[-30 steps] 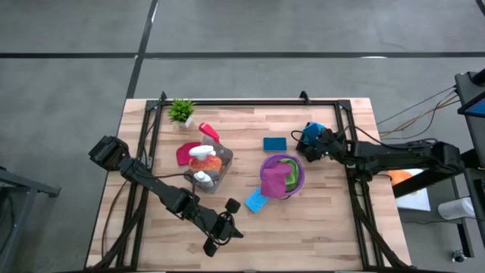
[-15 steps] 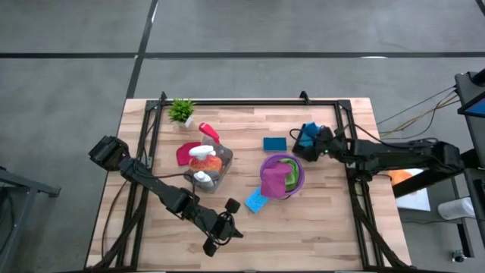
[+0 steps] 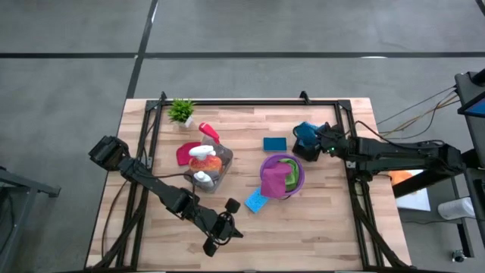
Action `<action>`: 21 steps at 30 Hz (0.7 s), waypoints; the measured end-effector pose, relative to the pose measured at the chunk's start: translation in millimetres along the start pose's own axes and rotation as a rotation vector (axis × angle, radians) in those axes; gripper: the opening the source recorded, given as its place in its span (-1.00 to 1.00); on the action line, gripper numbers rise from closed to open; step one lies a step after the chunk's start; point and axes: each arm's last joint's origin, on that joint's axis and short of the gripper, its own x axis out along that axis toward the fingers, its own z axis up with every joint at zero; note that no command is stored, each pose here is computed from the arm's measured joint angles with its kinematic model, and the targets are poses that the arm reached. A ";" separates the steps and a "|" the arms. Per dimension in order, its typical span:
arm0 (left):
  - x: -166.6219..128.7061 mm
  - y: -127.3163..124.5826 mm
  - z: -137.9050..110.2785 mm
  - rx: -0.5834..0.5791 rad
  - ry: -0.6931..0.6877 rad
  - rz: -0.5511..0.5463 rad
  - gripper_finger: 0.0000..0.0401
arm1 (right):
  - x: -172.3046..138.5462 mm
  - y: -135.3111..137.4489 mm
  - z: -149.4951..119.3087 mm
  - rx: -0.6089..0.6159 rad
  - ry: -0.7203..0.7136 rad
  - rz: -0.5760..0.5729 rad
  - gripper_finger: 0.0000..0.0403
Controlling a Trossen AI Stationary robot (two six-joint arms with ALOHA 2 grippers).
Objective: Pick & Place Kitchen Items
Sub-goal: Put the blue sponge wipe into the black bin
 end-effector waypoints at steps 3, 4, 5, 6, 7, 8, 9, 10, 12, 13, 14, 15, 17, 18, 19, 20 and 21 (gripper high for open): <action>0.1 0.5 0.0 0.000 0.000 0.001 -1.00 | -5.8 3.6 7.9 0.001 0.005 0.091 0.89; 0.1 0.5 -0.1 -0.001 0.000 0.001 -1.00 | -8.2 5.0 10.9 -0.001 0.004 0.121 0.94; 0.1 0.6 -0.1 -0.001 0.000 0.002 -1.00 | -10.7 6.2 14.1 -0.001 0.000 0.147 0.95; 0.1 0.6 0.0 -0.001 0.000 0.002 -1.00 | -13.1 7.2 17.0 0.000 -0.007 0.167 0.93; 0.1 1.2 0.3 -0.002 -0.004 0.004 -1.00 | -15.4 7.6 19.8 0.001 -0.014 0.179 0.89; 0.1 1.6 0.9 -0.003 -0.011 0.006 -1.00 | -17.7 7.8 22.4 0.000 -0.022 0.184 0.86; 0.1 1.7 1.2 -0.003 -0.014 0.006 -1.00 | -19.7 7.8 24.7 -0.003 -0.027 0.186 0.83; 0.2 2.0 1.6 -0.003 -0.018 0.008 -1.00 | -21.4 7.8 26.6 -0.002 -0.035 0.190 0.81; 0.1 2.2 2.3 0.000 -0.026 0.009 -1.00 | -24.7 7.7 29.9 -0.008 -0.050 0.198 0.78; 0.0 2.2 2.5 0.001 -0.026 0.011 -1.00 | -26.3 8.0 31.4 -0.020 -0.058 0.205 0.77; -0.8 2.5 3.1 0.003 -0.028 0.012 -1.00 | -27.8 8.8 32.5 -0.037 -0.063 0.217 0.77; -1.4 2.6 3.6 0.004 -0.029 0.012 -1.00 | -29.3 9.8 33.2 -0.061 -0.064 0.235 0.77; -4.3 3.2 5.4 0.007 -0.030 0.013 -1.00 | -32.2 12.4 33.6 -0.108 -0.065 0.269 0.77; -5.5 3.5 6.4 0.009 -0.034 0.014 -1.00 | -33.8 14.0 34.0 -0.127 -0.066 0.283 0.77; -6.7 3.6 7.0 0.015 -0.033 0.014 -1.00 | -35.6 15.3 34.3 -0.145 -0.063 0.291 0.77; -7.6 3.4 7.3 0.020 -0.030 0.013 -1.00 | -37.0 16.0 34.8 -0.157 -0.056 0.290 0.77; -8.3 3.6 7.4 0.021 -0.028 0.013 -1.00 | -38.4 16.0 35.4 -0.170 -0.046 0.276 0.77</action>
